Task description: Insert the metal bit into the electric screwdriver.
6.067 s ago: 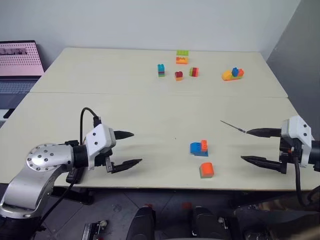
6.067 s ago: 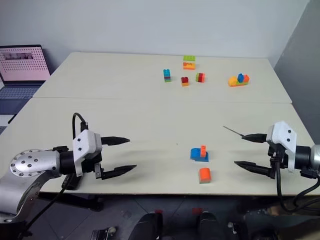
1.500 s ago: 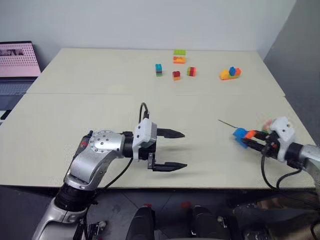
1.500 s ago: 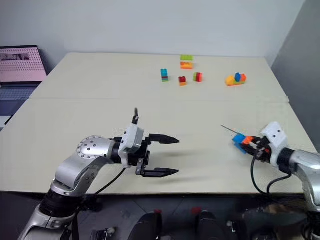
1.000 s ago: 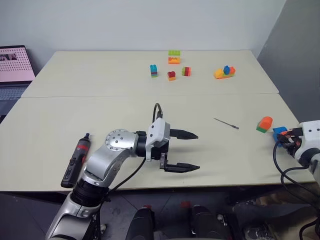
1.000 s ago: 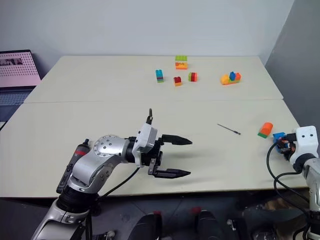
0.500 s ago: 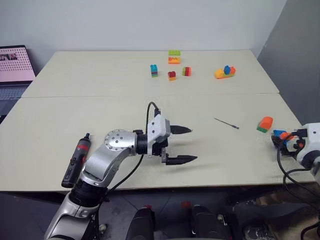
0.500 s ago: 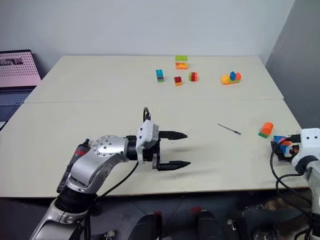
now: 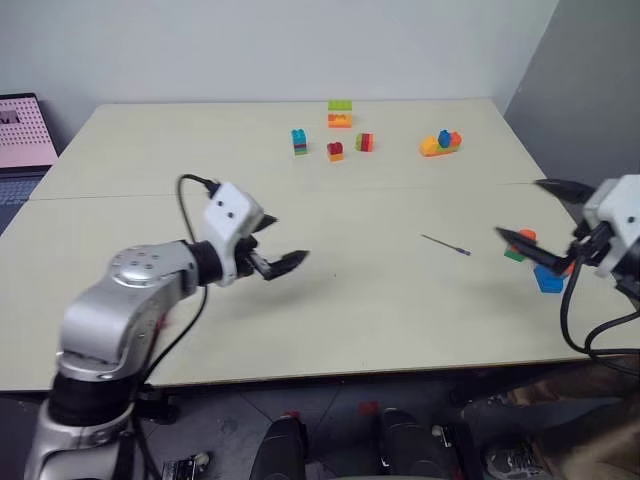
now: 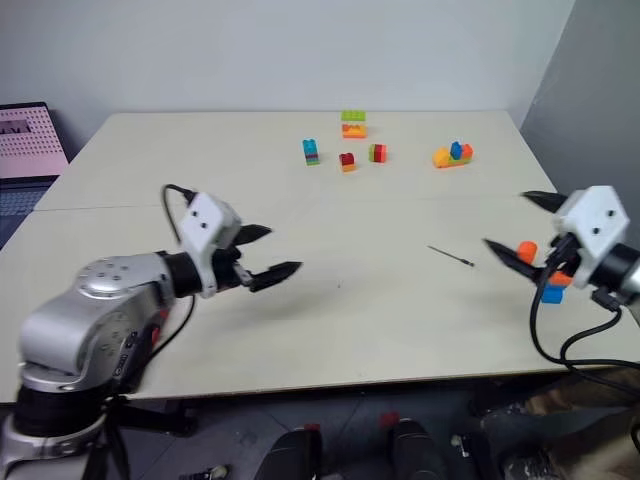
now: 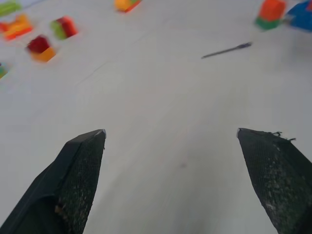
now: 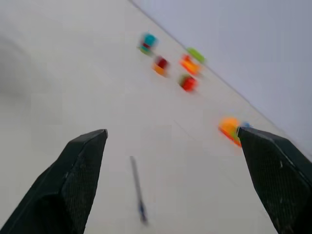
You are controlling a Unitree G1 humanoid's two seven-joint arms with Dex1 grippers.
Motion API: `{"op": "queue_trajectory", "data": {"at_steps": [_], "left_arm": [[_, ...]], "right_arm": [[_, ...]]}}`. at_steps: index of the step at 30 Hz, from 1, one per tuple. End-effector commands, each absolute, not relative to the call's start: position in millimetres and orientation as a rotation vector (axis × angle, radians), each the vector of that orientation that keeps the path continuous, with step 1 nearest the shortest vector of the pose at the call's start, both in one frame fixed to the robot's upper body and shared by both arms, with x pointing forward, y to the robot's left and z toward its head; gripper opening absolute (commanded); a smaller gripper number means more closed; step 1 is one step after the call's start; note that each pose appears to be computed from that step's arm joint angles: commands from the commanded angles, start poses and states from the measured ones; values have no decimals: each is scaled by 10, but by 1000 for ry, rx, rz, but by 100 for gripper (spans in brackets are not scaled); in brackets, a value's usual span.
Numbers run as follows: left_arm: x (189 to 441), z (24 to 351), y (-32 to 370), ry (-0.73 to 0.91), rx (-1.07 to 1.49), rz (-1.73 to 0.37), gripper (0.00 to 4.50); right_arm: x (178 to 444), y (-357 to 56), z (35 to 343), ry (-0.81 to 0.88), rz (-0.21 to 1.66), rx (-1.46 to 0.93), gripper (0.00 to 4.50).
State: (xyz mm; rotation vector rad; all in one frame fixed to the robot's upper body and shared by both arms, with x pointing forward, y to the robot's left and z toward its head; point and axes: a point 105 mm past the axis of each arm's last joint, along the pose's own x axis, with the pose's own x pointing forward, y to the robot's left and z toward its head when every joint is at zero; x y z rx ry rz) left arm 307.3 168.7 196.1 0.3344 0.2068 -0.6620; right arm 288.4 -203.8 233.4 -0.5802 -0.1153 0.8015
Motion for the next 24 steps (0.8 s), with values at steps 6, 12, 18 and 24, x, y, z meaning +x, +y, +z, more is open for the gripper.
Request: {"op": "queue_trajectory", "data": {"at_steps": [6,12,18,24], "left_arm": [[3001,1932,2474,423,289,-300,450],[2942,1856,2940,601,308,-128,450],[2996,1726,3152,734,229,-48,450],[3100,1544,3081,856,149,-2,450]], "right_arm": [[2753,-1436,2295,-47,1265,-517,447],[2757,-1275,2222,-17,1402,-524,447],[2695,-1094,2208,-15,1534,-514,447],[2658,-954,2221,-36,1614,-529,447]]}}
